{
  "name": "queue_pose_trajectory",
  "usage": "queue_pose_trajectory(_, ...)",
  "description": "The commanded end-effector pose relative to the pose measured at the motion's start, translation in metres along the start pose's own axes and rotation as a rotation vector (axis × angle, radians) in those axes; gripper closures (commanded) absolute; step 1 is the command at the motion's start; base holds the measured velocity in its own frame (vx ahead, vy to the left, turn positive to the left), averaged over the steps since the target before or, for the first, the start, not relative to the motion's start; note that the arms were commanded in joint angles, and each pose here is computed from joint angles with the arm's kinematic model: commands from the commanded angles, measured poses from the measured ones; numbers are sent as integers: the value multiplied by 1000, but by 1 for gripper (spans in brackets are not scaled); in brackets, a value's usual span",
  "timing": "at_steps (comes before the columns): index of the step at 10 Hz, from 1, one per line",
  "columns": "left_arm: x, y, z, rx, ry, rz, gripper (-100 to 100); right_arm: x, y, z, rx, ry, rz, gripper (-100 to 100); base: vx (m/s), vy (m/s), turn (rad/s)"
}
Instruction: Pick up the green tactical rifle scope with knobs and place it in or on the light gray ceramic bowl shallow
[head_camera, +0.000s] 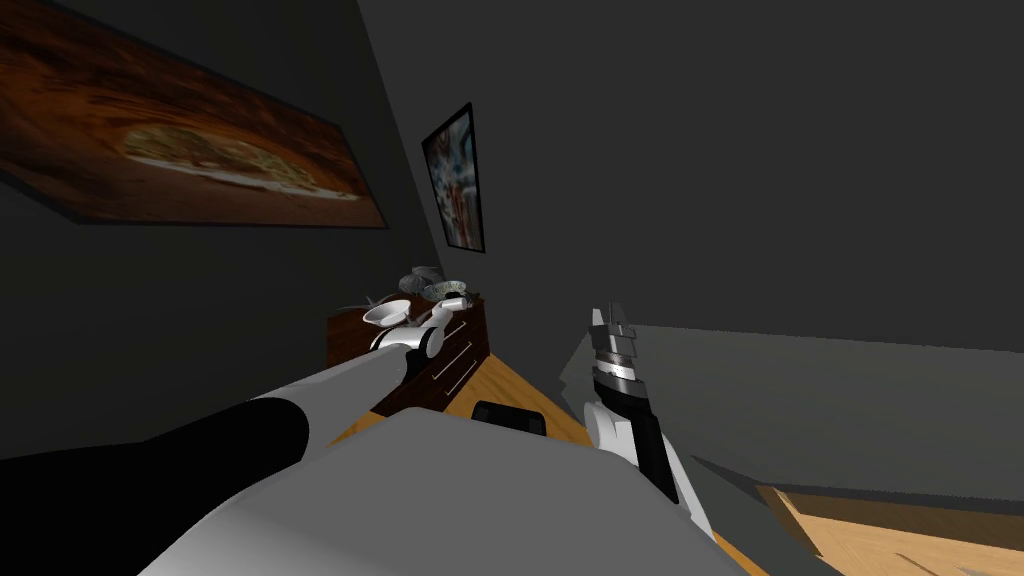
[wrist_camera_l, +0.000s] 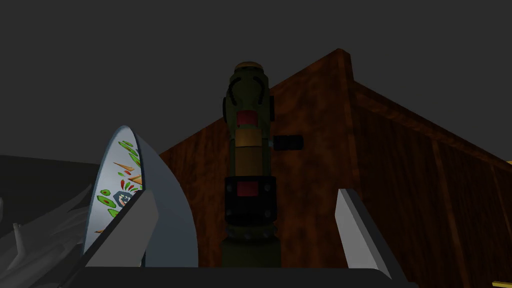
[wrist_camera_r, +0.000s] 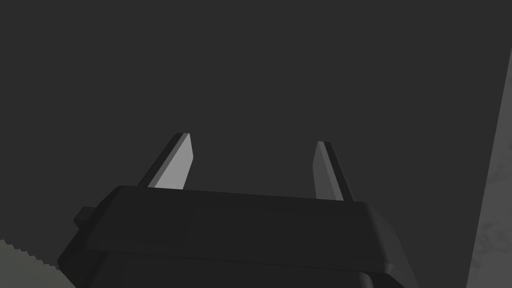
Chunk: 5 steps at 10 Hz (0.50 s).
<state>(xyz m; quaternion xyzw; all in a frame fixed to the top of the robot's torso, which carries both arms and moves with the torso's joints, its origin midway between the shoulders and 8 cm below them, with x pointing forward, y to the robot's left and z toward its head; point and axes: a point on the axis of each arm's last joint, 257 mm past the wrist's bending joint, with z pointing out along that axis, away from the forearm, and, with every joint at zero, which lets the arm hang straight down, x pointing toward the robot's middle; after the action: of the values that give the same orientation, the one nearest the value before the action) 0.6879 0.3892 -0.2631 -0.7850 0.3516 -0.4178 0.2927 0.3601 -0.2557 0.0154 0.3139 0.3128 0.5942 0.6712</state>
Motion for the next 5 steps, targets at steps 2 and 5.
queue_pose_trajectory(2, -2, 4, 1, -27, -13, -22, -100, 0, 0, 0, 0, 0, 0, 0, 40, 37, 51)
queue_pose_trajectory(5, -2, 3, 1, -24, -12, -19, -100, 0, 0, 0, 0, 0, 0, 0, 5, 5, 0)
